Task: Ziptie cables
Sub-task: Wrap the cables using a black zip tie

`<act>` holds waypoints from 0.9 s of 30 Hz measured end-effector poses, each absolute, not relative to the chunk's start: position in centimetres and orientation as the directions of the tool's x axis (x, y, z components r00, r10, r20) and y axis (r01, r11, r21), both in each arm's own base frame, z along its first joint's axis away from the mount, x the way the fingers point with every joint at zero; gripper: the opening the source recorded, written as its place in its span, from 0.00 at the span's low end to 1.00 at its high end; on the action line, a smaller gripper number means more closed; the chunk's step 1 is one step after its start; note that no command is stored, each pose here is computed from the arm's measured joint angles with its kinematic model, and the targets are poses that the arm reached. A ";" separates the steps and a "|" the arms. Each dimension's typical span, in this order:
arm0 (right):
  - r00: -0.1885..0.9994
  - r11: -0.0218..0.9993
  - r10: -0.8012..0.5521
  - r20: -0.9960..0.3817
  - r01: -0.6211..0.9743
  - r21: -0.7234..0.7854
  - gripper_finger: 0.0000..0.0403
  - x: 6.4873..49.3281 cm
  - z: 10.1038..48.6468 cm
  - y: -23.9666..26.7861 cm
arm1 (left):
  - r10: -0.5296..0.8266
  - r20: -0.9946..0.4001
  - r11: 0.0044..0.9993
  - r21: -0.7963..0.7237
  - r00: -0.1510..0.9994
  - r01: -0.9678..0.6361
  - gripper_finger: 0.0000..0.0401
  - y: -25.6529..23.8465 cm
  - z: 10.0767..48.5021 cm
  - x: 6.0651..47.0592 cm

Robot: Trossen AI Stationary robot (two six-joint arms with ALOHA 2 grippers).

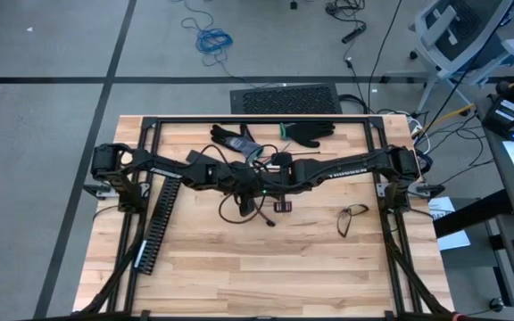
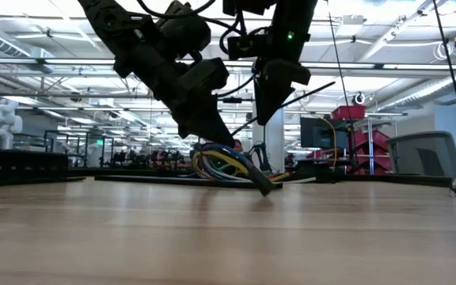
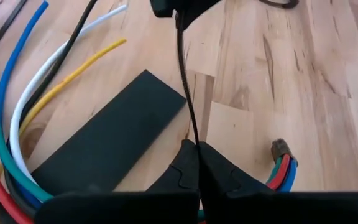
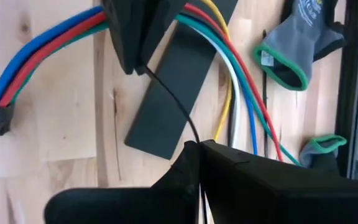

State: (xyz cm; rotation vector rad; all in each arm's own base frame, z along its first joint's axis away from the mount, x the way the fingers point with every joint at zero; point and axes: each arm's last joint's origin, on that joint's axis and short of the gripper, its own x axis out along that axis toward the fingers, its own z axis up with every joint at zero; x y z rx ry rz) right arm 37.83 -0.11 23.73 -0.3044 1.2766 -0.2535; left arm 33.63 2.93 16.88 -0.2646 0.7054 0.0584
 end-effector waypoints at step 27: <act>0.356 0.944 -0.301 -0.884 -0.018 -0.329 0.15 38.8 23.9 -0.2 | 0.007 -0.648 0.979 -0.149 0.761 -0.136 0.00 3.7 18.5 34.5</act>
